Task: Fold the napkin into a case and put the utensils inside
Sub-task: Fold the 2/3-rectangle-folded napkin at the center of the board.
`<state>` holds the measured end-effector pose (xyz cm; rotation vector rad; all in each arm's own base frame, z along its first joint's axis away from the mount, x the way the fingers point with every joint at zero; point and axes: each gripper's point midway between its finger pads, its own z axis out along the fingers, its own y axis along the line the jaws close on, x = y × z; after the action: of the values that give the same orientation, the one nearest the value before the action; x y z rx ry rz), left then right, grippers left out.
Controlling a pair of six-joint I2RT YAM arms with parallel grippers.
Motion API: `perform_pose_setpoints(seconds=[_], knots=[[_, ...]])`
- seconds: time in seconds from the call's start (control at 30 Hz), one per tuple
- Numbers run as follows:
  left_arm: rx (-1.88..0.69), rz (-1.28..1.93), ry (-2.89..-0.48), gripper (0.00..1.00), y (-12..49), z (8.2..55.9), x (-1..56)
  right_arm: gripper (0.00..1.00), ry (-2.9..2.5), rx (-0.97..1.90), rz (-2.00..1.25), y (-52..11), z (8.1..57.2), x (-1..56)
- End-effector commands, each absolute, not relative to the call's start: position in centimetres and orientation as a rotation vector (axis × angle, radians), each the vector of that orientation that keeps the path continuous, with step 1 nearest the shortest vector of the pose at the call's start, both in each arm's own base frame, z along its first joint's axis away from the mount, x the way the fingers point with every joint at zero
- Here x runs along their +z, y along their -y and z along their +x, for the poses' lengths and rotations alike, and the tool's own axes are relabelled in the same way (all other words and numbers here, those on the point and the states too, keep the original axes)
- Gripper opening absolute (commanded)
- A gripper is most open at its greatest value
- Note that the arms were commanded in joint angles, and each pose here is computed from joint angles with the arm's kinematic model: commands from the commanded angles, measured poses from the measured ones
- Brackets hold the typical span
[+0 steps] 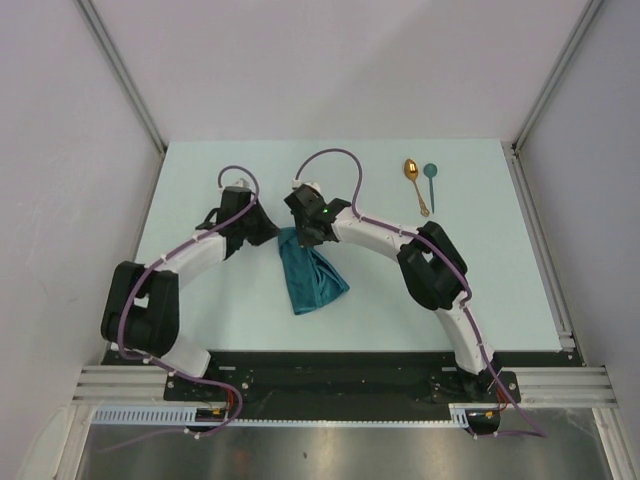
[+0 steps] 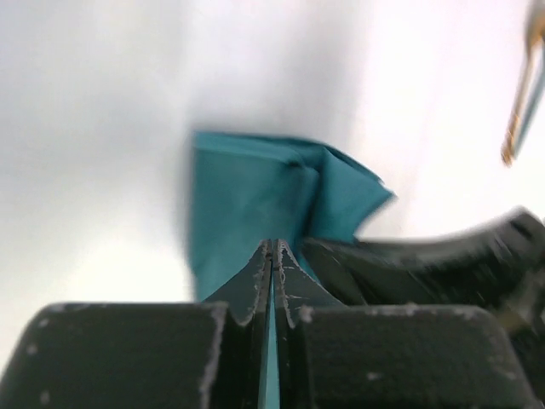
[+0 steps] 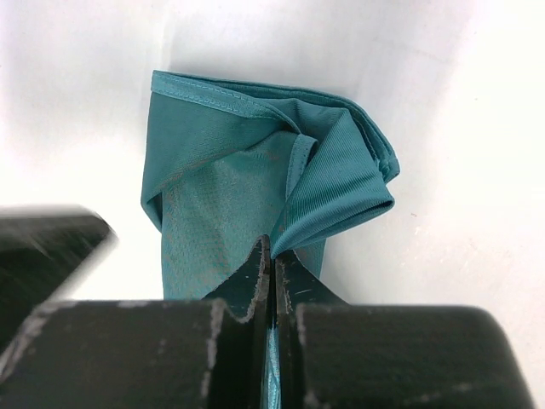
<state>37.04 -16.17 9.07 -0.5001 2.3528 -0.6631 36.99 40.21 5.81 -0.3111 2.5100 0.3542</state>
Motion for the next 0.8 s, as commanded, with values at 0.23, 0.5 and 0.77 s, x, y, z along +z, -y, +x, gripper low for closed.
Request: perform_pose_setpoints(seconds=[0.23, 0.5, 0.77], knots=[[-0.551, -0.664, -2.342, 0.0, 13.7, 39.2, 4.9, 0.0, -2.45, 0.221, -0.344, -40.4, 37.6, 6.1], [-0.589, -0.664, -2.354, 0.0, 14.7, 39.0, 2.5, 0.0, -2.412, 0.046, -0.343, -41.1, 37.6, 5.9], [-0.697, -0.673, -2.346, 0.0, 16.1, 38.3, 1.5, 0.0, -2.36, -0.113, -0.264, -41.9, 36.7, 5.7]])
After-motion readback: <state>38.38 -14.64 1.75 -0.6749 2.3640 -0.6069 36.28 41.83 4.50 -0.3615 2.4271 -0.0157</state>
